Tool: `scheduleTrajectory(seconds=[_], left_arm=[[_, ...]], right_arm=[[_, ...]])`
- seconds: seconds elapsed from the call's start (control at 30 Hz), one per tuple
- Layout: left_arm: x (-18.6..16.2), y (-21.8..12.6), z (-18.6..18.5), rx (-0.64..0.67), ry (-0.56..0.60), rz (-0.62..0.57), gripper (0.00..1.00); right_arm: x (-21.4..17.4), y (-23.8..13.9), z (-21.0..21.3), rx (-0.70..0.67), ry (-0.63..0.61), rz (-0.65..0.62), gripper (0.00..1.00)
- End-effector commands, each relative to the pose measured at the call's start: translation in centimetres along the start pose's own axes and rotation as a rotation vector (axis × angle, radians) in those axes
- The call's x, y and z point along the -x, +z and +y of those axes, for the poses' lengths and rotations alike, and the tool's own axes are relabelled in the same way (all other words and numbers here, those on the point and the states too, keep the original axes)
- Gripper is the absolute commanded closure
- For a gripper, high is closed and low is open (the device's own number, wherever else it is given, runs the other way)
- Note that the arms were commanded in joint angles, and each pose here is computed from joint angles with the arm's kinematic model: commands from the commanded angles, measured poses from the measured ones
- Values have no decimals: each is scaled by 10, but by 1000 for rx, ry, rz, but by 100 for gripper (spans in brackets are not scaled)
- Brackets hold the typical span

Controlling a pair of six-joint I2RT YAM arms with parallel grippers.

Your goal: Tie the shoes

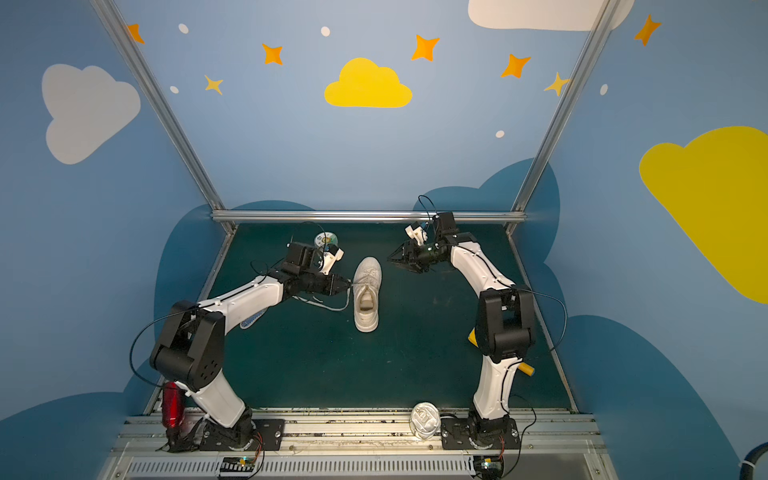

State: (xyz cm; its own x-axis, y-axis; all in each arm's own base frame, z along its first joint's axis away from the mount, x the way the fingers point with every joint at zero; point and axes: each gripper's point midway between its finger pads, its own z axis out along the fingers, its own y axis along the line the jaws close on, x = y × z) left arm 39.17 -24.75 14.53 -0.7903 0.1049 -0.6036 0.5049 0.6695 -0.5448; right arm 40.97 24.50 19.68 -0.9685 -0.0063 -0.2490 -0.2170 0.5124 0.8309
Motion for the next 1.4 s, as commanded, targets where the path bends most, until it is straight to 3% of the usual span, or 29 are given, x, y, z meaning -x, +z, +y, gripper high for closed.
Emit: scheduleTrajectory(seconds=[0.0,0.37,0.8,1.37], left_arm=[[5,-1,-11,-27,11,43,97],[45,20,-27,-50,71,71,97],[47,68,-32,-63,74,183,97],[50,102,-16,10,37,211,97]], right_arm=[[-1,-10,5,6,-25,-9,47],[-3,-15,-9,-18,-13,-3,48],[-5,-18,-18,-18,6,-8,49],[-6,-19,-29,-18,43,-6,50]])
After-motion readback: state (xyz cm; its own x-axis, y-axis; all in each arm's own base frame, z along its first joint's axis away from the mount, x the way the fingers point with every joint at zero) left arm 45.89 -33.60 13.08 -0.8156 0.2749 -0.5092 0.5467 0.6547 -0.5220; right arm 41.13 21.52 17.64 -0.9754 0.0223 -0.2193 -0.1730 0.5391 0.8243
